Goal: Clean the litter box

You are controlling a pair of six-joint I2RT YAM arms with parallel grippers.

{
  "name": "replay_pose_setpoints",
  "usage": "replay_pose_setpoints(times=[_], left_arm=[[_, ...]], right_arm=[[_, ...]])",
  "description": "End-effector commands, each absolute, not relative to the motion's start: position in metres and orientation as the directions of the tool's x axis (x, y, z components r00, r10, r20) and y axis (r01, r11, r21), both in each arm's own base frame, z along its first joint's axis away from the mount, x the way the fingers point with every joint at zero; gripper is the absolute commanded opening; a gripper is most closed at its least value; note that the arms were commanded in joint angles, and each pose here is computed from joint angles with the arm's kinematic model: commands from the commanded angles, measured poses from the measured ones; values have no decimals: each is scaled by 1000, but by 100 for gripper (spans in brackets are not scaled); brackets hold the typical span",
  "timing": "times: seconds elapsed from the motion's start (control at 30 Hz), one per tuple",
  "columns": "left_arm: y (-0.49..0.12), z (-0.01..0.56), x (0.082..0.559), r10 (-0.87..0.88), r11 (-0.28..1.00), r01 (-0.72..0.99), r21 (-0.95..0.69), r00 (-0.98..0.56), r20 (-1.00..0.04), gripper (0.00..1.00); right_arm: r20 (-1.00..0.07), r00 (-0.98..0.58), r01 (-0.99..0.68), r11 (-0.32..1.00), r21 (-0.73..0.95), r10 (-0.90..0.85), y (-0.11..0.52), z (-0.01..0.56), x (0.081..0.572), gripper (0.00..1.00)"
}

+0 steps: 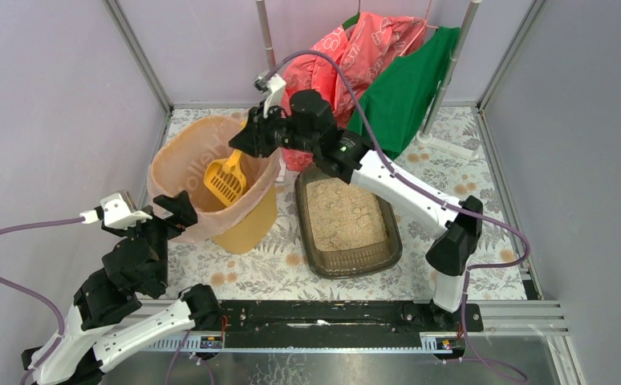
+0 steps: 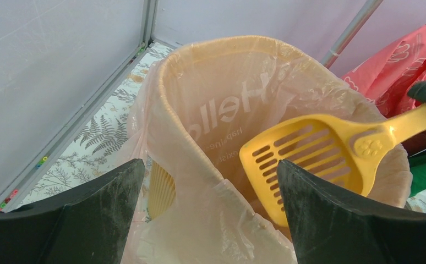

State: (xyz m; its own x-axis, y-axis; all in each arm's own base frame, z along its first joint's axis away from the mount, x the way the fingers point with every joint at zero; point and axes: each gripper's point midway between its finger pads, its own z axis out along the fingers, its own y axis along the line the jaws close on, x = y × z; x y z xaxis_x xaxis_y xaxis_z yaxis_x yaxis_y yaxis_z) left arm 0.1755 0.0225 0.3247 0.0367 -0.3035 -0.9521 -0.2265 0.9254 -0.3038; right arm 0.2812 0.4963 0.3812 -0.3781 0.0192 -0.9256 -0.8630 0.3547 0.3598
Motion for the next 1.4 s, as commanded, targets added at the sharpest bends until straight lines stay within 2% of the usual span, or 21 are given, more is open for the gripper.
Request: replay_pose_setpoints(times=[0.0, 0.13, 0.27, 0.43, 0.53, 0.63, 0.77, 0.83, 0.93, 1.1, 1.37], left_arm=[[21, 325, 174, -343, 916, -206, -343, 40, -939, 99], [15, 327, 174, -351, 921, -171, -351, 30, -936, 99], [9, 324, 179, -299, 939, -169, -299, 24, -954, 99], [-10, 322, 187, -272, 955, -125, -269, -6, -962, 99], [-31, 325, 191, -269, 962, -47, -268, -32, -962, 99], [-57, 327, 194, -275, 959, 54, -278, -68, -959, 99], [-96, 330, 201, -254, 947, 174, -270, -108, -961, 99], [-115, 331, 205, -238, 939, 221, -263, -133, -962, 99], [-137, 338, 210, -247, 921, 273, -277, -139, -959, 99], [-140, 352, 215, -247, 924, 269, -271, -120, -962, 99], [-85, 372, 191, -306, 929, 185, -320, -102, -947, 99]], right_arm=[[-900, -348, -863, 286, 417, 262, 453, 459, 308, 0], [-789, -454, -826, 138, 547, 414, 401, 486, 326, 0], [-682, -545, -783, -4, 623, 487, 348, 505, 340, 0], [-551, -572, -734, -79, 675, 608, 259, 512, 360, 0], [-526, -538, -719, -33, 694, 659, 213, 496, 362, 0], [-529, -509, -675, 66, 735, 679, 182, 460, 358, 0], [-628, -472, -566, 334, 754, 619, 169, 384, 350, 0], [-666, -451, -525, 427, 736, 594, 162, 359, 341, 0], [-693, -452, -486, 496, 720, 562, 156, 334, 330, 0], [-709, -472, -460, 540, 705, 523, 153, 313, 318, 0], [-726, -470, -371, 634, 678, 501, 139, 281, 315, 0]])
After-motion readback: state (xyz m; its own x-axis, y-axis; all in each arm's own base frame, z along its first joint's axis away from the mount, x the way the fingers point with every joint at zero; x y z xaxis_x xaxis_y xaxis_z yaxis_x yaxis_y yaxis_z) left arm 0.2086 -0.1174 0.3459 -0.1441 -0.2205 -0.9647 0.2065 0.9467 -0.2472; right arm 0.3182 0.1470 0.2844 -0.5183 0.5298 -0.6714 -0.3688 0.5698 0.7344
